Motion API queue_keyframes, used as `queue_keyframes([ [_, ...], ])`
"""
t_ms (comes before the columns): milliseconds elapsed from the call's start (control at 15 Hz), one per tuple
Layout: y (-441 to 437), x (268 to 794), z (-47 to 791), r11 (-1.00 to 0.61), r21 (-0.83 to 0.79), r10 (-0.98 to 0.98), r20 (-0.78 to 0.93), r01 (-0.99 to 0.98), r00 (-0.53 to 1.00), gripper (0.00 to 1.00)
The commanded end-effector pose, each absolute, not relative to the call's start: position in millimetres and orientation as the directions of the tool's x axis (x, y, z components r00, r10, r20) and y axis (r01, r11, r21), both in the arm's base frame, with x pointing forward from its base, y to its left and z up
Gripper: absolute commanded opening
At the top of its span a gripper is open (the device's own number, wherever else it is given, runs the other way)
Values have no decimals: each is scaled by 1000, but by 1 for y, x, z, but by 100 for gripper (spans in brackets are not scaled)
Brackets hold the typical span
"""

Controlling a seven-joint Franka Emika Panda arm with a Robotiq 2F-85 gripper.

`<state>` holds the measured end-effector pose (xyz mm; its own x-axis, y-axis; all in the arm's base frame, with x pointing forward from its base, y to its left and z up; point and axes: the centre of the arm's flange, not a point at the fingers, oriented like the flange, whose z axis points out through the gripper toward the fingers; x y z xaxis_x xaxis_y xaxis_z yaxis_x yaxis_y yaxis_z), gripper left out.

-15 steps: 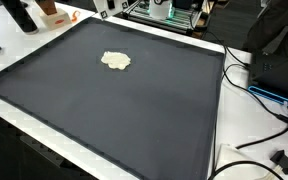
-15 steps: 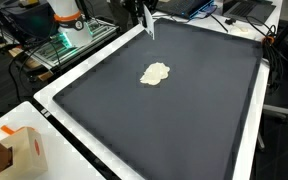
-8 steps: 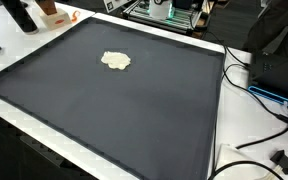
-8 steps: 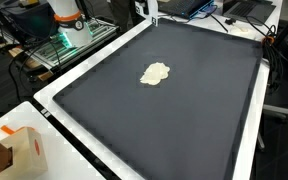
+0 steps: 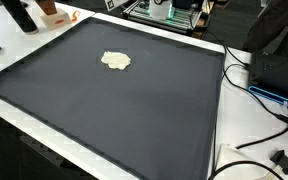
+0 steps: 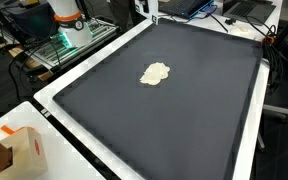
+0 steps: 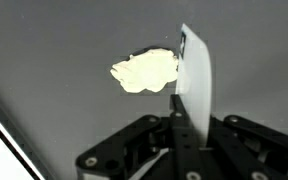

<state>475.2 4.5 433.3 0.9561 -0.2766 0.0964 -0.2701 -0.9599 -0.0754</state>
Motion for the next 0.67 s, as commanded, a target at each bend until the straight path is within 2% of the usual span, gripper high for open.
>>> queue_keyframes([
  [0, 9, 483, 421, -916, 28, -396, 101, -400, 913, 1],
  [600, 9, 500, 367, -652, 287, -665, 226, -701, 711, 1],
])
